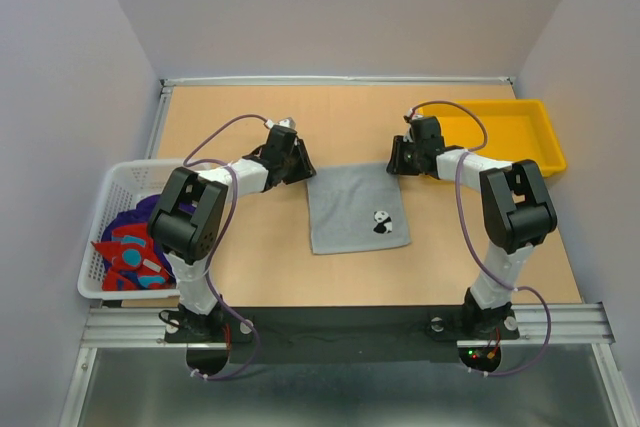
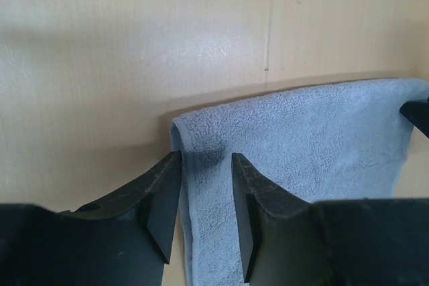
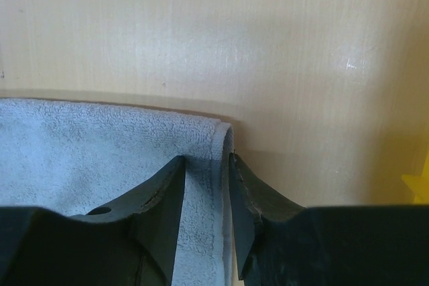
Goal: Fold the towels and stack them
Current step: Fold the towel
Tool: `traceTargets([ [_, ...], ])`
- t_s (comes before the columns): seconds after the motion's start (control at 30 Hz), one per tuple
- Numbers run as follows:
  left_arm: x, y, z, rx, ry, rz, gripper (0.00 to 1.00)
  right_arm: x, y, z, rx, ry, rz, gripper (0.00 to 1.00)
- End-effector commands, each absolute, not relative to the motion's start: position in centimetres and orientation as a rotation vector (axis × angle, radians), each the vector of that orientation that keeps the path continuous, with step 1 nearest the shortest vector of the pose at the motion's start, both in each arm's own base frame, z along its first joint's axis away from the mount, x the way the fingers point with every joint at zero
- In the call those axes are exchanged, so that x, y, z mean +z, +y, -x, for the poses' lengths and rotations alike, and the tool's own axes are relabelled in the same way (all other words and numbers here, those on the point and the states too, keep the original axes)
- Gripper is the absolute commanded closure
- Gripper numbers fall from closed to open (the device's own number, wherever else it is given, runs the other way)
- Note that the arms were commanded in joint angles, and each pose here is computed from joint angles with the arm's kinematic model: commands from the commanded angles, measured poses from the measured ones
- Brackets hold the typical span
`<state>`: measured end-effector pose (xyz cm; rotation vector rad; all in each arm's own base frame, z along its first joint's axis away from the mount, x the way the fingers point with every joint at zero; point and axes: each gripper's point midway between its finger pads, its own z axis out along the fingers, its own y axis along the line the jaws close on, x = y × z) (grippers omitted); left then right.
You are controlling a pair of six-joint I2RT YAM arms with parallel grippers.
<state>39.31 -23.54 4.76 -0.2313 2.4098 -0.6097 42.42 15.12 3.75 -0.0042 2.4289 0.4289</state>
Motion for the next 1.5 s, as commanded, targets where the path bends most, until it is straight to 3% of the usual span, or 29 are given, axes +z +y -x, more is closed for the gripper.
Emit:
traceTargets([
  [0.0, 6.4, -23.4, -40.5, -0.607, 2.361, 0.251, 0.52, 7.2, 15.7, -45.2, 0.459, 2.311, 0.019, 0.62],
  [0.3, 6.1, -23.6, -40.5, -0.614, 2.368, 0.247, 0.51, 7.1, 15.8, -45.0, 0.469, 2.317, 0.017, 0.62],
  [0.47, 5.9, -23.9, -40.7, -0.628, 2.374, 0.241, 0.56, 7.1, 15.8, -45.0, 0.473, 2.316, 0.019, 0.67],
  [0.6, 6.3, -23.9, -40.9, -0.623, 2.361, 0.231, 0.67, 7.7, 15.8, -45.2, 0.473, 2.303, 0.025, 0.75],
  [0.8, 7.3, -23.4, -41.6, -0.589, 2.330, 0.218, 0.94, 8.6, 15.8, -45.5, 0.465, 2.279, 0.039, 0.92],
  [1.07, 8.1, -22.1, -42.4, -0.513, 2.317, 0.175, 0.94, 8.8, 15.7, -45.9, 0.449, 2.272, 0.035, 0.99],
  [1.47, 9.8, -21.0, -43.2, -0.460, 2.278, 0.148, 0.95, 8.7, 15.7, -46.6, 0.446, 2.271, 0.016, 0.99],
])
